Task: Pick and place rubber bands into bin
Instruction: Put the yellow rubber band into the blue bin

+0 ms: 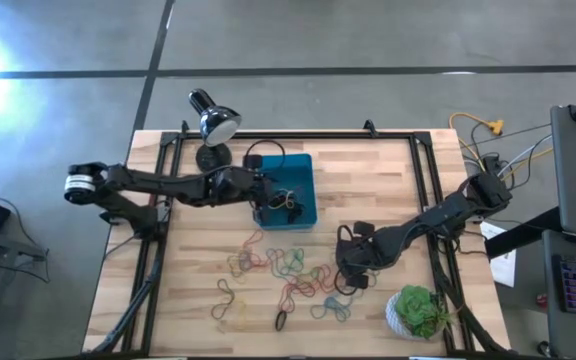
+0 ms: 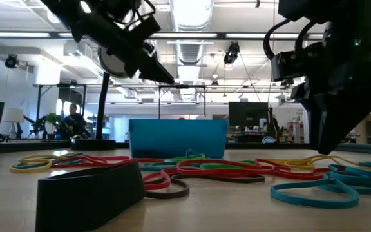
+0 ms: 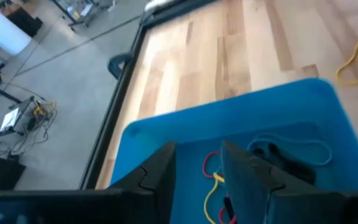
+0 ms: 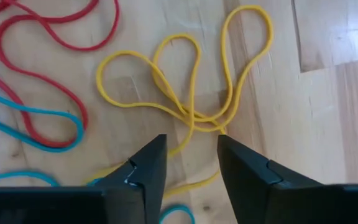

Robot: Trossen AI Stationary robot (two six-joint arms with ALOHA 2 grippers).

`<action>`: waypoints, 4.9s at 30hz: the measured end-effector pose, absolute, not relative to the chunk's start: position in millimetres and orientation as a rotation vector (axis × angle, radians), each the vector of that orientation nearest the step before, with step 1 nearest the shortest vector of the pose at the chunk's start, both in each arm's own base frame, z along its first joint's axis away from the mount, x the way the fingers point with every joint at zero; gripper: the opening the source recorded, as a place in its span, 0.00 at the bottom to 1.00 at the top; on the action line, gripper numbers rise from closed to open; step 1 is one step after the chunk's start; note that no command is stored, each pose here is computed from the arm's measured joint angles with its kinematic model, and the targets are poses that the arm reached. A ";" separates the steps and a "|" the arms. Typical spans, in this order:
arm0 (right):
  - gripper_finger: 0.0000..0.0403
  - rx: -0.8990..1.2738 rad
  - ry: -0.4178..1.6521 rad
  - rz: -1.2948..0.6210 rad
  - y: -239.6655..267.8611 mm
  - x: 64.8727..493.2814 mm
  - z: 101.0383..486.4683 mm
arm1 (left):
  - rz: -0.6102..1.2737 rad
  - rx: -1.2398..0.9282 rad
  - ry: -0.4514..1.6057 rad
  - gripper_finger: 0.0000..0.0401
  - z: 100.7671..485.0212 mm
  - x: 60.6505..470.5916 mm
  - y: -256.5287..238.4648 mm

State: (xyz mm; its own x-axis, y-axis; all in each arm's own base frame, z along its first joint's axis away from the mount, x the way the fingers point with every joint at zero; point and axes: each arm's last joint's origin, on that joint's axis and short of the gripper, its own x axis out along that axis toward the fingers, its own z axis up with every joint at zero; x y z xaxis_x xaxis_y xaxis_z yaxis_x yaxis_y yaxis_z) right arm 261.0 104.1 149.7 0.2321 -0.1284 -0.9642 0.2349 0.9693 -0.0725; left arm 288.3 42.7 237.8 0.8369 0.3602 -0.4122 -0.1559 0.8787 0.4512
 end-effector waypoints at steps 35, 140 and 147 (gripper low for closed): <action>0.02 0.063 1.271 -0.192 103.9 266.7 152.8 | 0.187 0.190 0.510 0.28 289.1 203.2 0.0; 0.02 0.022 1.453 -0.308 63.0 288.5 201.7 | -0.098 -0.103 0.634 0.28 194.2 190.7 -64.3; 0.12 0.030 1.365 -0.157 66.5 294.1 202.8 | -0.090 -0.101 0.633 0.28 194.1 190.7 -64.0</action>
State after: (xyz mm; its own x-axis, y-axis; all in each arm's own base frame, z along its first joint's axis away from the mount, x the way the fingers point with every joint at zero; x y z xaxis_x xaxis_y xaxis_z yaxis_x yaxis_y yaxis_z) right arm 294.1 66.5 202.8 0.1960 -0.0943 -0.9761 0.1295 0.9891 -0.0696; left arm 190.7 -64.0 194.1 0.8024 -0.1149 -0.5856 0.0533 0.9912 -0.1214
